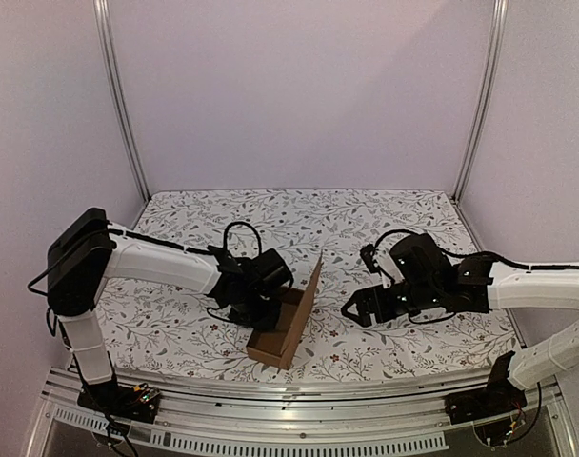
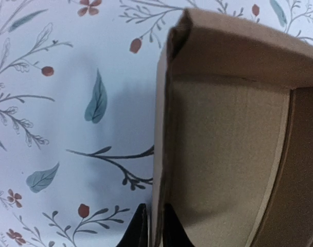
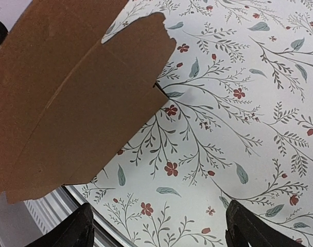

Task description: Fold the paper box

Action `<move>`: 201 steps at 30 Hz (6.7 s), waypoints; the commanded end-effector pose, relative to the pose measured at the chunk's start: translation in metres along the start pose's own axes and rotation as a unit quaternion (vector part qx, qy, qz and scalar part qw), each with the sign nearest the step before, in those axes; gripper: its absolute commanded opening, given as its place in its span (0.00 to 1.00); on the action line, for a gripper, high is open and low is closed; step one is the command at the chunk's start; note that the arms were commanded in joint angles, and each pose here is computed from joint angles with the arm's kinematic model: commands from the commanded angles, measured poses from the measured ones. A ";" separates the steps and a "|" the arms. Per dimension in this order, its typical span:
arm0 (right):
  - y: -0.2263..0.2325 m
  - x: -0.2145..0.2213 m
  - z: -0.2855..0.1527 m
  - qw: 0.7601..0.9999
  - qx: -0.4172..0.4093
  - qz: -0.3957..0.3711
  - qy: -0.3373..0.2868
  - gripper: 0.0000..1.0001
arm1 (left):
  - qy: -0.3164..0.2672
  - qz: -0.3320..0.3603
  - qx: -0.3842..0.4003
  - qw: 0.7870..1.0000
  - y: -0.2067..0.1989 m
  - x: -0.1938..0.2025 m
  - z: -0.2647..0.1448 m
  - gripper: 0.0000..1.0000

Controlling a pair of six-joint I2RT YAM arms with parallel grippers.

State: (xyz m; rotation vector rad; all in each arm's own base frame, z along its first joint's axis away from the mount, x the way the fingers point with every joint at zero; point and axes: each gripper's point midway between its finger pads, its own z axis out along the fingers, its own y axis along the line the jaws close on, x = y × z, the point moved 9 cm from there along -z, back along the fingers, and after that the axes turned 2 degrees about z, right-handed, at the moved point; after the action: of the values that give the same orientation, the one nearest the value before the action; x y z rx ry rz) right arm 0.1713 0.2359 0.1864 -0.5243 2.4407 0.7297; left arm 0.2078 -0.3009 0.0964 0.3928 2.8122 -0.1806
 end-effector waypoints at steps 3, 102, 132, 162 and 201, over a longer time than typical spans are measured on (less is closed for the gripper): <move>0.011 -0.009 0.004 0.999 -0.047 0.012 0.000 0.79 | -0.046 -0.067 0.078 0.994 -0.027 -0.006 -0.010 0.20; 0.052 -0.062 0.105 0.999 -0.028 0.022 0.025 0.18 | -0.071 -0.076 0.161 0.981 -0.024 0.044 -0.013 0.00; 0.027 -0.081 0.095 0.997 0.030 -0.065 0.043 0.23 | -0.130 -0.127 0.162 0.970 -0.045 0.010 0.003 0.00; 0.008 -0.017 -0.044 0.977 0.009 -0.205 0.050 0.41 | -0.172 -0.060 0.040 0.983 0.026 0.009 -0.056 0.04; 0.053 0.032 0.012 0.929 0.074 -0.358 -0.050 0.36 | -0.265 -0.078 0.023 0.961 0.064 0.009 -0.119 0.08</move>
State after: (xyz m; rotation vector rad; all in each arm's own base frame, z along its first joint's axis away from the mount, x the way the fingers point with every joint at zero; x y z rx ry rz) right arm 0.1234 0.2687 0.1783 -1.2074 1.9697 0.2671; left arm 0.1837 -0.2267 0.2023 0.1160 2.3098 -0.3734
